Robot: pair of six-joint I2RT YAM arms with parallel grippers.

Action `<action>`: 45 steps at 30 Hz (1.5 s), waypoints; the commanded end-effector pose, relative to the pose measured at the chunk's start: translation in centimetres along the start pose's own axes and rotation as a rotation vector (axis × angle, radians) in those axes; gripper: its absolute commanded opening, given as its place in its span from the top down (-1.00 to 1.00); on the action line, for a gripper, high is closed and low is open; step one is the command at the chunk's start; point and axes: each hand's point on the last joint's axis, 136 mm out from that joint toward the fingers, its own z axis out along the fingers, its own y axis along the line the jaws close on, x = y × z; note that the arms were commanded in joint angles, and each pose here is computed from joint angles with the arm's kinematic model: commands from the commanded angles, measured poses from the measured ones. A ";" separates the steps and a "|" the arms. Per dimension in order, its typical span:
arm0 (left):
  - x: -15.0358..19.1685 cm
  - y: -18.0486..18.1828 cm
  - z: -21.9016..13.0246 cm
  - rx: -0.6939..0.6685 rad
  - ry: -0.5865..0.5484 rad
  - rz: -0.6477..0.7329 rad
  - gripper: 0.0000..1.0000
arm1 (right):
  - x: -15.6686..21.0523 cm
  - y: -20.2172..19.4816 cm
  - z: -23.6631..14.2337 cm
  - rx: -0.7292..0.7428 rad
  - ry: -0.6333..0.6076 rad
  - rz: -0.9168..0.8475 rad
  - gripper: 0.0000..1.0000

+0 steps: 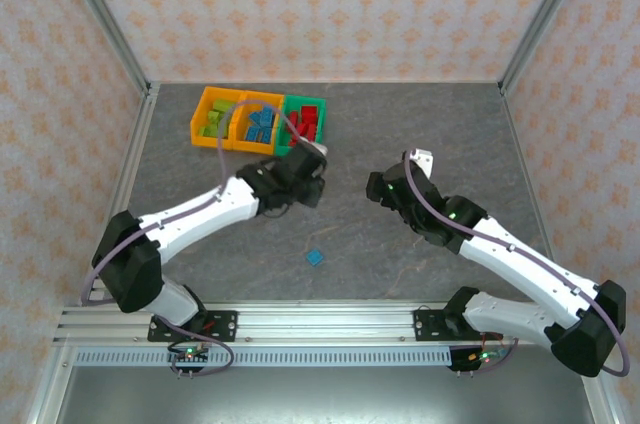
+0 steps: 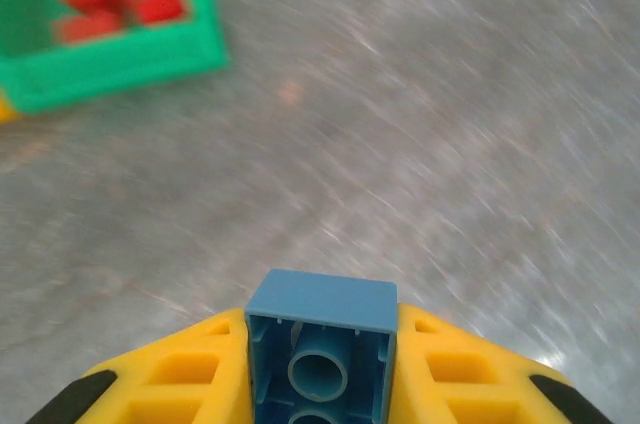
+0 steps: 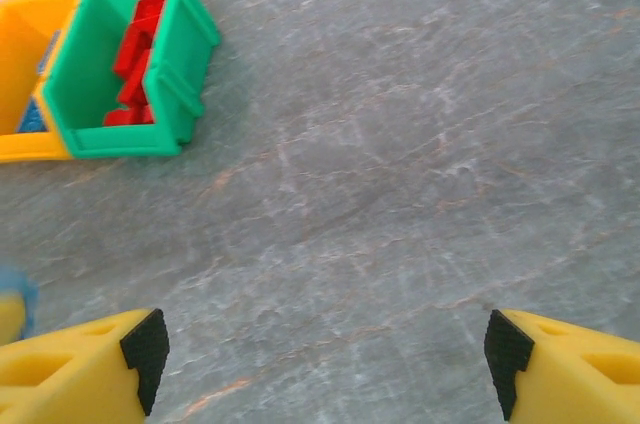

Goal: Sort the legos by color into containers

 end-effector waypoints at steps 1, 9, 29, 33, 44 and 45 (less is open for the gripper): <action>-5.6 6.2 -0.1 -0.115 -0.133 -0.155 0.41 | 0.1 2.3 0.2 -0.108 0.027 0.010 -0.69; -12.2 18.5 4.2 -0.281 -0.143 -0.320 0.38 | 0.8 2.2 1.4 -0.065 0.065 0.003 -0.69; -9.6 12.3 -3.1 -0.080 -0.145 -0.383 -0.10 | 1.0 3.0 2.4 -0.064 0.085 0.010 -0.70; -3.9 6.9 -5.5 -0.015 -0.093 -0.327 -0.09 | 1.2 3.0 2.7 -0.061 0.086 0.015 -0.70; 13.1 -3.5 -5.0 0.002 0.049 -0.605 -0.37 | 1.3 1.8 2.5 -0.025 0.072 0.025 -0.71; 14.1 -4.8 -4.6 0.027 0.067 -0.633 -0.42 | 1.4 1.7 2.5 -0.022 0.073 0.023 -0.71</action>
